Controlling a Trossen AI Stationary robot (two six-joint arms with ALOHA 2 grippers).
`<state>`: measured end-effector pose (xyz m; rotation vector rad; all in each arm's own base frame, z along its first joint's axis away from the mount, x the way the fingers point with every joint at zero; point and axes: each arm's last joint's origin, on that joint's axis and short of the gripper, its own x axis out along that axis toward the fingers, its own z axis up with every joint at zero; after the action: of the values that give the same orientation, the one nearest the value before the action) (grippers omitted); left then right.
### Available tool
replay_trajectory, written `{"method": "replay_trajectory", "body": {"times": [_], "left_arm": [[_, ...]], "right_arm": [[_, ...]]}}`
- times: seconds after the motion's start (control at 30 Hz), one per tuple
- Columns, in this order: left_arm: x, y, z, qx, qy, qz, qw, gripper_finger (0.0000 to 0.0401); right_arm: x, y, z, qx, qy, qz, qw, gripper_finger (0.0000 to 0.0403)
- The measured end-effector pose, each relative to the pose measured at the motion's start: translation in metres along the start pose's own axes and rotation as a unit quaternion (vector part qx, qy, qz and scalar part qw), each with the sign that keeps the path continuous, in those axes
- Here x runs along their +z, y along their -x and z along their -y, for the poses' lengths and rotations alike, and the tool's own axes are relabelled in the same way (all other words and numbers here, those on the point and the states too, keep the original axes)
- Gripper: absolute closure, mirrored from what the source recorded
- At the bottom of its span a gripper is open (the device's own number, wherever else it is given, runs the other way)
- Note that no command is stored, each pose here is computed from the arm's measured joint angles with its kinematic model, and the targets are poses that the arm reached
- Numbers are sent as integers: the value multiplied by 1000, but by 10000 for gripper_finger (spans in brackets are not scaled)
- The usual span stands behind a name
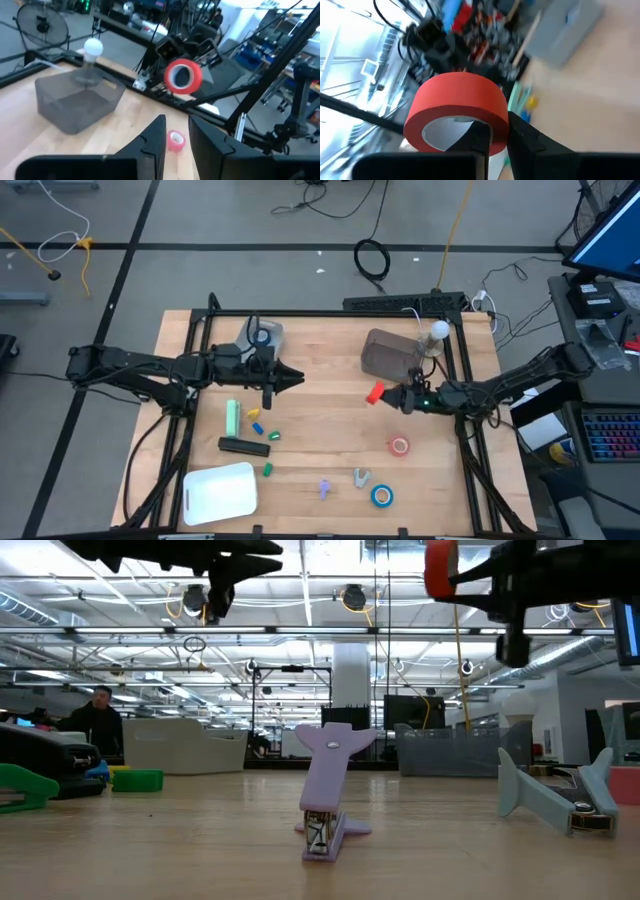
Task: Pick and place Stapler, Stapler remover, tape
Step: Put the orange tape into the gray bin
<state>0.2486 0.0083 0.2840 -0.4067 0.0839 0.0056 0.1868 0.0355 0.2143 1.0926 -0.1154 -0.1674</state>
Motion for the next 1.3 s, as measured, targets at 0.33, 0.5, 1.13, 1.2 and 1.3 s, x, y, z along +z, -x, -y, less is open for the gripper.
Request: {"method": "replay_trajectory", "body": {"times": [0.33,0.5,1.13,1.2,1.3], "left_arm": [[-5,-16,21,-11,-106,52,993,313],[-10,-30,23,8,-132,52,990,313],[-6,-67,19,28,-165,28,986,313],[-5,-67,17,33,-164,26,986,313],[-5,-67,14,37,-164,26,985,313]], "right_arm": [[22,-48,-23,-19,199,80,977,372],[28,-69,-31,-35,254,86,963,362],[32,-85,-26,-19,292,49,955,371],[32,-85,-26,-19,287,47,956,370],[32,-85,-26,-16,286,44,957,370]]}}
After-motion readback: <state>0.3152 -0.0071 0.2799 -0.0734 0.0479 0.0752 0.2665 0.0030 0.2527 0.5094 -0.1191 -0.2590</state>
